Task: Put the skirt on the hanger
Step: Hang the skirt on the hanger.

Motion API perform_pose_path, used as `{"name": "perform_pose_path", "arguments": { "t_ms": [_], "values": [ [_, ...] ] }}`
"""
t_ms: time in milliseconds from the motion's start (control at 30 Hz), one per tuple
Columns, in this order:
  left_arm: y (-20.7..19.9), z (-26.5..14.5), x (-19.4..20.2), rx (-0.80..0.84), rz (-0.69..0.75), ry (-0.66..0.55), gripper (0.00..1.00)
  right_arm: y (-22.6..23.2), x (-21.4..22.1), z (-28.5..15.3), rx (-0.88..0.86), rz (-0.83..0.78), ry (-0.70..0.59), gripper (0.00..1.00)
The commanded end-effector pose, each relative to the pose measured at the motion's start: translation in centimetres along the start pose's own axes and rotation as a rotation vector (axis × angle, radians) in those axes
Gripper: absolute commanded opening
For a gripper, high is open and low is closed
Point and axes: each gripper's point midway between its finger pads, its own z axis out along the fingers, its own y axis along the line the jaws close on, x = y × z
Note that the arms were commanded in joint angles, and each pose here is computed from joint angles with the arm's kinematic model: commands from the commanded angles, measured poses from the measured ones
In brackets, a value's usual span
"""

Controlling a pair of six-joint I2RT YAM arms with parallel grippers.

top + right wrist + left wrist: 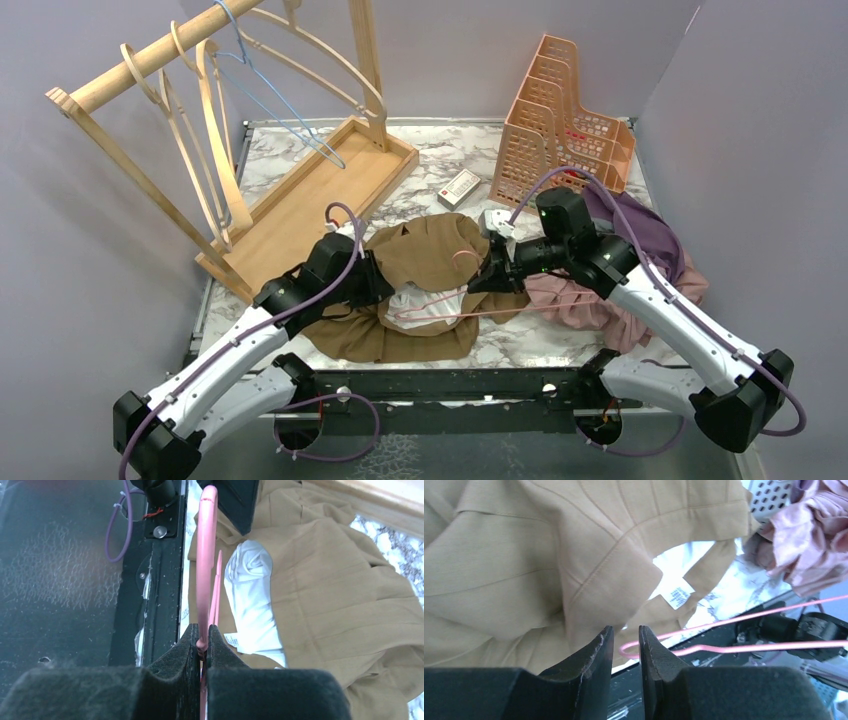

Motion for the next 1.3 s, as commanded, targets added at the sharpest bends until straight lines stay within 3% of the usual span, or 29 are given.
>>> {"name": "perform_pose_path", "arguments": {
  "t_ms": [0,233,567,800,1033,1267],
  "values": [
    [-3.1,-1.2,0.3,0.132,0.022,0.068,0.27,0.6,1.3,-0.3,0.018,0.047,0.025,0.01],
    [-5.7,-1.2,3.2,0.22,0.164,0.157,0.26,0.2,2.3,-1.2,0.098,0.022,0.055,0.01],
    [-3.9,1.2,4.2,-0.029,0.441,0.188,0.34,-0.4,4.4,-2.9,0.188,0.006,0.182,0.01],
    [-2.8,1.8,4.4,-0.138,0.633,0.276,0.34,-0.1,4.0,-3.4,0.191,0.004,0.189,0.01],
    [0.5,2.6,6.6,-0.29,0.699,0.468,0.36,0.8,3.6,-3.7,0.168,-0.008,0.174,0.01],
    [0.2,4.3,5.7,-0.312,0.747,0.441,0.36,2.0,3.1,-3.7,0.116,-0.012,0.144,0.01]
  ]
}}
